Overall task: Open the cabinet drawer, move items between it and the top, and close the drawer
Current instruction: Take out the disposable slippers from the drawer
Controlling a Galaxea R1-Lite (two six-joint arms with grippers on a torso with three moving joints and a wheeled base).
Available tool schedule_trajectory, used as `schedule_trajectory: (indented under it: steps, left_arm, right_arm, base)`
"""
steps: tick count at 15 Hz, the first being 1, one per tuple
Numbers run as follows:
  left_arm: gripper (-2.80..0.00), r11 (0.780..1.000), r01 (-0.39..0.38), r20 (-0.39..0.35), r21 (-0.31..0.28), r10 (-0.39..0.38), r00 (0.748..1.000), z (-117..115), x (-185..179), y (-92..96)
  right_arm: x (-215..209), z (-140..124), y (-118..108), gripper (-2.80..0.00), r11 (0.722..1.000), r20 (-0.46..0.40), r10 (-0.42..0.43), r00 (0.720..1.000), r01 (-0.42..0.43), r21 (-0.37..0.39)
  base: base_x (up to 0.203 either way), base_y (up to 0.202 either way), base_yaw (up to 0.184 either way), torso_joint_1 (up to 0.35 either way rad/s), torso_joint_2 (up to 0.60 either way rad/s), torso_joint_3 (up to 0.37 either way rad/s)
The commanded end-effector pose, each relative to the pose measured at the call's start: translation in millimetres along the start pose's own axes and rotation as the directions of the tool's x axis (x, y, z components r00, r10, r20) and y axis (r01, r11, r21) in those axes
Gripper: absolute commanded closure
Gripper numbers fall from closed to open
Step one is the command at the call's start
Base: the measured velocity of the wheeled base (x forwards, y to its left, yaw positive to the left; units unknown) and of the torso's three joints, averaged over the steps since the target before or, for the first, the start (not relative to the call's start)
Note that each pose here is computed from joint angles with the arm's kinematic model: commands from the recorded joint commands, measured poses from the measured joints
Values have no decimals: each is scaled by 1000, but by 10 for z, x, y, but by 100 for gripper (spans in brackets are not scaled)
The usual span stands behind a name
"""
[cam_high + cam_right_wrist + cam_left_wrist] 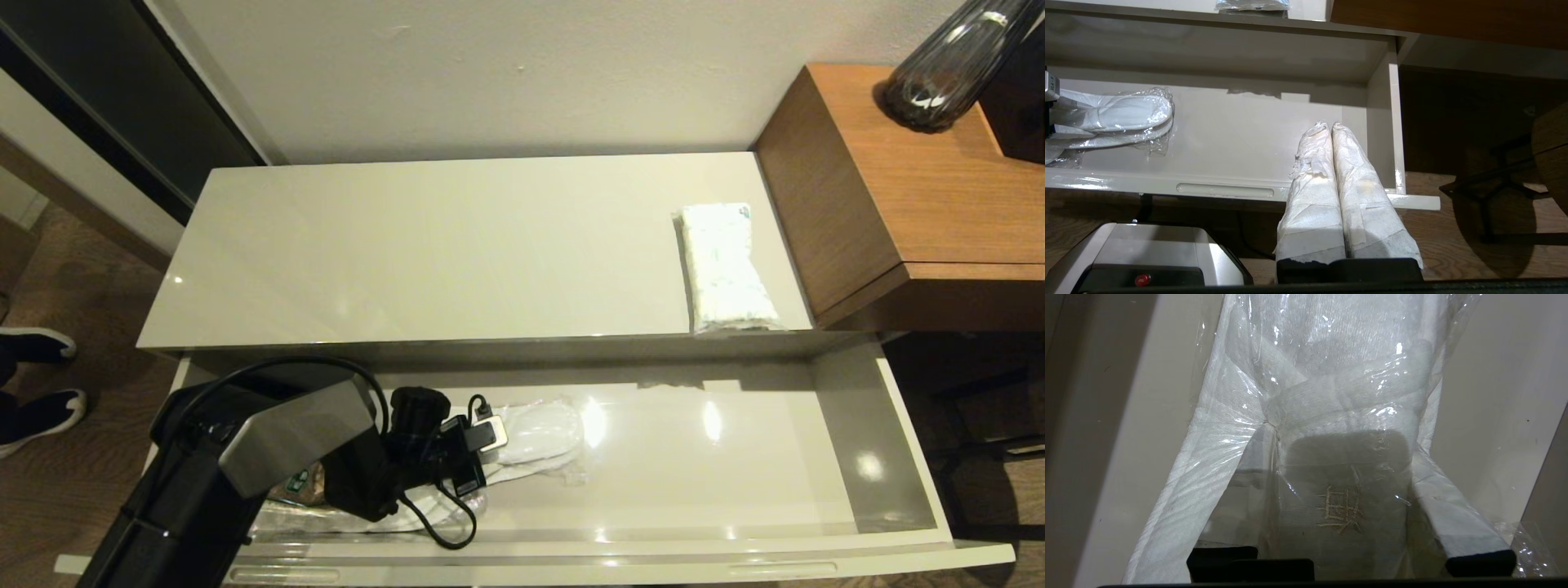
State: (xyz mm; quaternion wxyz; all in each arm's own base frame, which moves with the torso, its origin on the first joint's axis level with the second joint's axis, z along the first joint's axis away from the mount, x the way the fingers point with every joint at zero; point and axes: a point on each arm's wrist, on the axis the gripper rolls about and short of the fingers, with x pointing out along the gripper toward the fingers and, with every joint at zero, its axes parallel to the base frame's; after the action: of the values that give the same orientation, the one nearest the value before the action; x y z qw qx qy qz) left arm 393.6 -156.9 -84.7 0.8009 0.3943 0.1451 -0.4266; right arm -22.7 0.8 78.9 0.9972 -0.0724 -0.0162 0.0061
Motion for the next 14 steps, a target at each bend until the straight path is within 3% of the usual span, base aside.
schedule_trajectory:
  steps: [1, 14]
  left_arm:
    - [0, 1000, -1, 4, 6, 1, 1000, 11, -19, 4]
    - [0, 999, -1, 15, -39, 2, 1000, 123, -169, 32]
  right_arm:
    - [2, -2, 0, 0, 1000, -1, -1, 1000, 1, -1]
    - [2, -3, 0, 0, 1000, -2, 1, 1000, -1, -3]
  base:
    - [0, 0, 0, 0, 0, 0]
    - [0, 0, 0, 0, 0, 0]
